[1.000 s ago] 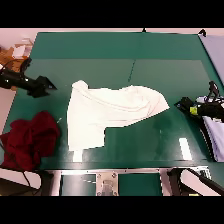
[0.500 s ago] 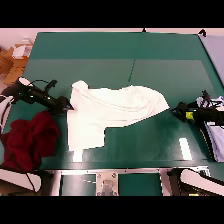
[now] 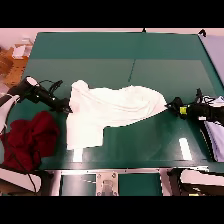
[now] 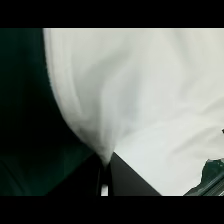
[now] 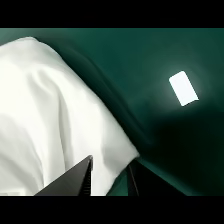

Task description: Fold the shirts.

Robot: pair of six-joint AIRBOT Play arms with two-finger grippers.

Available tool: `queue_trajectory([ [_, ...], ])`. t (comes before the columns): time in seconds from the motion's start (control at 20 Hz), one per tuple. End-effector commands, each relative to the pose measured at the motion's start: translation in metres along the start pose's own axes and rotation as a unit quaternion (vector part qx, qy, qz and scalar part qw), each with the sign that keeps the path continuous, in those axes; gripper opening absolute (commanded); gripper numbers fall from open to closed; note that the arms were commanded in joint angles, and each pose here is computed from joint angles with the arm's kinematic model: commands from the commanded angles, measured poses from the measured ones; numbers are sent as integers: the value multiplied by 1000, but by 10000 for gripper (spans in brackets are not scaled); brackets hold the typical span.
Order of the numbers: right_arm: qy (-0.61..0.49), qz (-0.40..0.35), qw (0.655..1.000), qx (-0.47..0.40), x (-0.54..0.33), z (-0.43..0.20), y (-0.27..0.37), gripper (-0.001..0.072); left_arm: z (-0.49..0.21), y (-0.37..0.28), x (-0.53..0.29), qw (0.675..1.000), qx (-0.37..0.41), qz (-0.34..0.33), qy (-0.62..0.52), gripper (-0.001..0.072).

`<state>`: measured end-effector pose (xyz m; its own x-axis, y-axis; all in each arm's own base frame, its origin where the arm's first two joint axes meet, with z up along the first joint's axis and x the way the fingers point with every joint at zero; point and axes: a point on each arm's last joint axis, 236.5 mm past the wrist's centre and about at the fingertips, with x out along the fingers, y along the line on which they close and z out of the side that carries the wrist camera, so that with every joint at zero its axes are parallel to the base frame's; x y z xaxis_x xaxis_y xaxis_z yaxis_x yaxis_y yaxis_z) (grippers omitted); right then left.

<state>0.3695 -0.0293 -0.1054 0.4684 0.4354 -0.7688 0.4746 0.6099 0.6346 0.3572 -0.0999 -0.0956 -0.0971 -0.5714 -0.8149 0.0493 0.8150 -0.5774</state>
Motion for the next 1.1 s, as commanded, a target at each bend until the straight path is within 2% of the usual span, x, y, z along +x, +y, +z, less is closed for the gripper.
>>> queue_trajectory([
  [0.0, -3, -3, 1000, -9, 12, 7, 4, 130, 13, -12, -14, 1000, 19, -5, -14, 23],
  [0.05, -10, -3, 1000, -12, 10, 12, 6, 12, 17, -16, -20, 999, 27, -6, -17, 23],
  [0.2, -8, 43, 998, -40, -10, 27, 48, 12, 37, -40, -56, 997, 60, -6, -45, 23],
  [0.3, -27, 83, 991, -105, -53, 44, 104, 12, 57, -84, -109, 988, 105, -16, -109, 23],
  [0.45, -133, 135, 952, -241, -172, 61, 215, 12, 66, -193, -231, 939, 211, -40, -268, 23],
  [0.55, -231, 159, 903, -324, -267, 48, 286, 12, 37, -274, -331, 866, 298, -28, -401, 23],
  [0.65, -327, 174, 837, -403, -363, 11, 344, 13, -16, -342, -421, 771, 359, -8, -527, 23],
  [0.75, -412, 179, 774, -446, -444, -35, 379, 13, -97, -398, -494, 662, 398, 2, -635, 23],
  [0.85, -489, 159, 719, -466, -505, -74, 392, 13, -169, -426, -533, 580, 413, 14, -702, 23],
  [0.95, -552, 129, 678, -468, -547, -101, 394, 13, -216, -434, -550, 532, 418, 43, -735, 23],
  [1.0, -576, 112, 662, -466, -562, -111, 392, 13, -230, -434, -553, 521, 419, 54, -742, 23],
  [1.05, -591, 97, 651, -467, -570, -118, 389, 13, -235, -432, -553, 523, 411, 58, -744, 23],
])
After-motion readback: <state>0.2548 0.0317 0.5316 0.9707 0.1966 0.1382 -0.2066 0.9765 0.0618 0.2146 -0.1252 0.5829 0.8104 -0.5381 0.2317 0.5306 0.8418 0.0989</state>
